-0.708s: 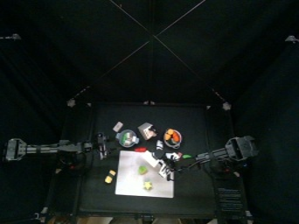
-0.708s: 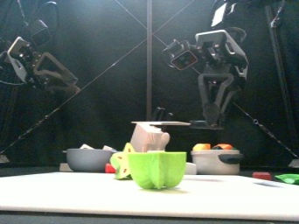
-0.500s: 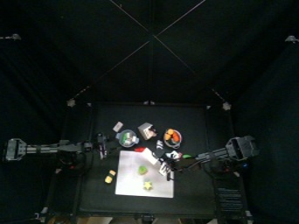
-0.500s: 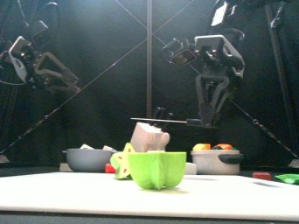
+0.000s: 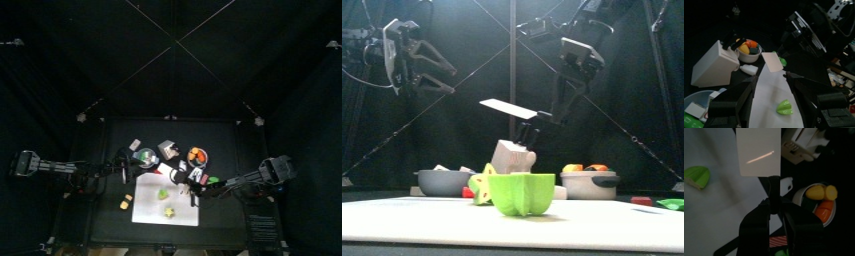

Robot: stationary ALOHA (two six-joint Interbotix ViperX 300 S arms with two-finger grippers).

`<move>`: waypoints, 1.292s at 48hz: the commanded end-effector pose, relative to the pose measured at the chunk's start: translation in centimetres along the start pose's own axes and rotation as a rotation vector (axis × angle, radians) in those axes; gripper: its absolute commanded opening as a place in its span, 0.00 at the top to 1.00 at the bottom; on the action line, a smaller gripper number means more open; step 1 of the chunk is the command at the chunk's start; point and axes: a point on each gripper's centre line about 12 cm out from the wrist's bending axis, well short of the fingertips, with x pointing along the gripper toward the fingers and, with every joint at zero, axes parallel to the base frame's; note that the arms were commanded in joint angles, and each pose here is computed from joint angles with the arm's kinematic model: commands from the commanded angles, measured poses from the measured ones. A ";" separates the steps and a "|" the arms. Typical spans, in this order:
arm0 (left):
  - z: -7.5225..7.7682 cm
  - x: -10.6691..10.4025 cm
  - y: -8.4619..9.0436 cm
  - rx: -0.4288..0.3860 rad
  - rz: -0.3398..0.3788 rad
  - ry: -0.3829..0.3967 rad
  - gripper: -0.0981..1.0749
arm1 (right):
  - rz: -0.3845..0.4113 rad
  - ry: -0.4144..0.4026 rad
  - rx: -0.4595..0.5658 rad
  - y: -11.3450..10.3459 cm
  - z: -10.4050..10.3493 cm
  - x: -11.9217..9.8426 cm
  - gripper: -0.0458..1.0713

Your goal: Grab cleaver with other hand

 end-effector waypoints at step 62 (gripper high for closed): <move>-0.1 4.8 -0.2 -0.210 -0.183 -0.056 0.32 | -0.084 -0.115 -0.092 1.4 2.8 -1.1 0.59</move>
